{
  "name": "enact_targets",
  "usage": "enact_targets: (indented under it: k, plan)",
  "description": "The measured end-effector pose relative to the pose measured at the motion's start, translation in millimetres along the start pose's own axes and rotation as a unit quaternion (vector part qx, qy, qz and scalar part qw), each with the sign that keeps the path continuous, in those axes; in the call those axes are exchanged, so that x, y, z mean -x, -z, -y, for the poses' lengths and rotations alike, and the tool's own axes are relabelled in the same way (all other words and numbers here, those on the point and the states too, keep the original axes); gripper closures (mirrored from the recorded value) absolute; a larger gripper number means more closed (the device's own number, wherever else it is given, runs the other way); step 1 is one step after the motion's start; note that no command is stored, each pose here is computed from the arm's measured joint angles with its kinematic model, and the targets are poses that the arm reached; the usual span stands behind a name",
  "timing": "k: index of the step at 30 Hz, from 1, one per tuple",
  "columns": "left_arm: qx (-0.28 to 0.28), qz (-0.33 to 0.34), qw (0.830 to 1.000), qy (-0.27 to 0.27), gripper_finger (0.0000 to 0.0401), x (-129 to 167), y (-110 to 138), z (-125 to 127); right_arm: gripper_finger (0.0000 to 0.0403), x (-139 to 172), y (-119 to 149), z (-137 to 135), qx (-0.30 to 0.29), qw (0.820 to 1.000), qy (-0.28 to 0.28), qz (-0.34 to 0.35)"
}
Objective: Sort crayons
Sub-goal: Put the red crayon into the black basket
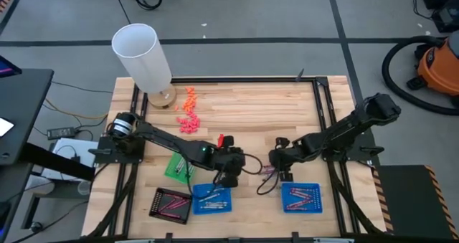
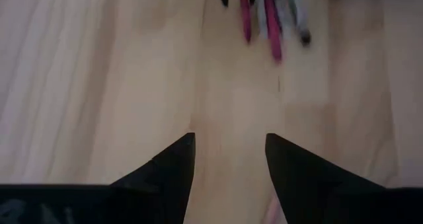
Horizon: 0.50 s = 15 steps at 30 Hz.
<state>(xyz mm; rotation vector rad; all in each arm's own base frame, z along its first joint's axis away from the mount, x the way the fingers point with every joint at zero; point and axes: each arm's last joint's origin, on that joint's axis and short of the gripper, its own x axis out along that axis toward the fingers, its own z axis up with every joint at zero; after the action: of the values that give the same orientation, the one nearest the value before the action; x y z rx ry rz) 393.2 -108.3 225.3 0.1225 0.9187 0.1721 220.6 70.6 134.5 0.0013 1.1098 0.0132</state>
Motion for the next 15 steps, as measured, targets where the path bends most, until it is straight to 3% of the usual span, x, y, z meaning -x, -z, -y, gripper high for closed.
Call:
enact_targets:
  k: [5,15]
  plan:
    - [0.010,0.016,1.000,0.003,0.0207,-2.7,-3.0,0.2,0.0271,1.0,2.7,1.2,0.002,1.000,-0.003,-0.026]
    - [0.024,0.052,0.998,0.009,0.0207,-5.9,-10.9,0.4,0.0271,11.7,-2.0,0.9,0.001,1.000,-0.002,0.009]
